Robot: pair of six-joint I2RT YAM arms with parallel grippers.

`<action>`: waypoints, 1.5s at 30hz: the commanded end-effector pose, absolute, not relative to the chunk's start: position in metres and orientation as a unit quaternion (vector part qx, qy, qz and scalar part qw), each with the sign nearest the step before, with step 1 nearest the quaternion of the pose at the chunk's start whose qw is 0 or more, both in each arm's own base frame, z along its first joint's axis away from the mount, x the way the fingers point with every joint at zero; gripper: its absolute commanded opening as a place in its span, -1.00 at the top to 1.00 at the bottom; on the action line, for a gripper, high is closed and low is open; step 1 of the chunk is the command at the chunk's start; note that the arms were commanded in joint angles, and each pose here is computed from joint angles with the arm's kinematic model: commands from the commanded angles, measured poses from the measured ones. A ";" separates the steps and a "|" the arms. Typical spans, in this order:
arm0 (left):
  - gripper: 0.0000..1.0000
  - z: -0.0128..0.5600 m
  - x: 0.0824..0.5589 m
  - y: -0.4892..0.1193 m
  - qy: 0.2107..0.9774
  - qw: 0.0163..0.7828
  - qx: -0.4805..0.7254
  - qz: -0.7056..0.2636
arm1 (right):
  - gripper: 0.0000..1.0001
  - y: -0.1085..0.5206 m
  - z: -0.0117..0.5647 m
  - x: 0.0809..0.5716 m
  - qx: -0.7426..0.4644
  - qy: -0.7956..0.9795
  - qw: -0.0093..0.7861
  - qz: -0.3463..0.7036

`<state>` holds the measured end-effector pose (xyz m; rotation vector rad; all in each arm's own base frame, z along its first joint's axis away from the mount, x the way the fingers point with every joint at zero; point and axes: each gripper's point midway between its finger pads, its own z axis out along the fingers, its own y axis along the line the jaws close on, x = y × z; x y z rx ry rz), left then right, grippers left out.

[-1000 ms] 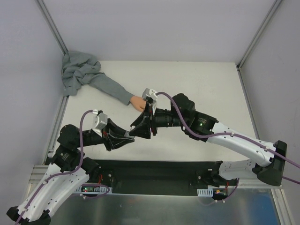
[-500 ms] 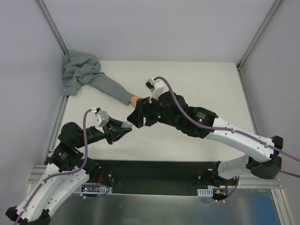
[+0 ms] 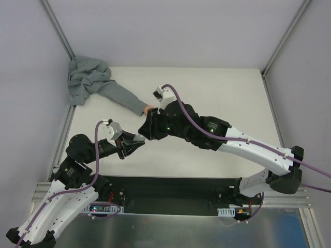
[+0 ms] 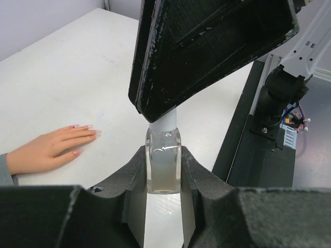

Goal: Paint the nails

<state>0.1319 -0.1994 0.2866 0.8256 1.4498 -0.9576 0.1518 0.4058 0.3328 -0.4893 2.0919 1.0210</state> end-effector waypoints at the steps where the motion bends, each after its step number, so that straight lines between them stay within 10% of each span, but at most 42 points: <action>1: 1.00 0.318 0.132 -0.198 0.583 0.609 0.351 -0.407 | 0.35 0.405 0.350 0.142 -0.187 0.801 0.362 0.439; 7: 1.00 0.321 0.126 -0.205 0.596 0.578 0.340 -0.442 | 0.99 0.393 0.343 0.138 -0.205 0.793 0.341 0.461; 14: 1.00 0.323 0.052 -0.224 0.511 0.436 0.453 -0.585 | 1.00 0.372 0.348 0.060 -0.525 0.538 0.311 0.582; 24: 1.00 0.318 0.048 -0.229 0.491 0.409 0.469 -0.609 | 1.00 0.375 0.339 0.063 -0.527 0.527 0.289 0.601; 31: 1.00 0.310 0.093 -0.228 0.540 0.506 0.425 -0.521 | -0.17 0.376 0.347 0.128 -0.297 0.707 0.365 0.528; 37: 1.00 0.304 0.110 -0.225 0.557 0.531 0.416 -0.484 | -0.49 0.375 0.356 0.127 -0.266 0.743 0.402 0.464; 45: 1.00 0.304 0.109 -0.223 0.555 0.537 0.419 -0.477 | -0.29 0.371 0.346 0.130 -0.241 0.780 0.384 0.431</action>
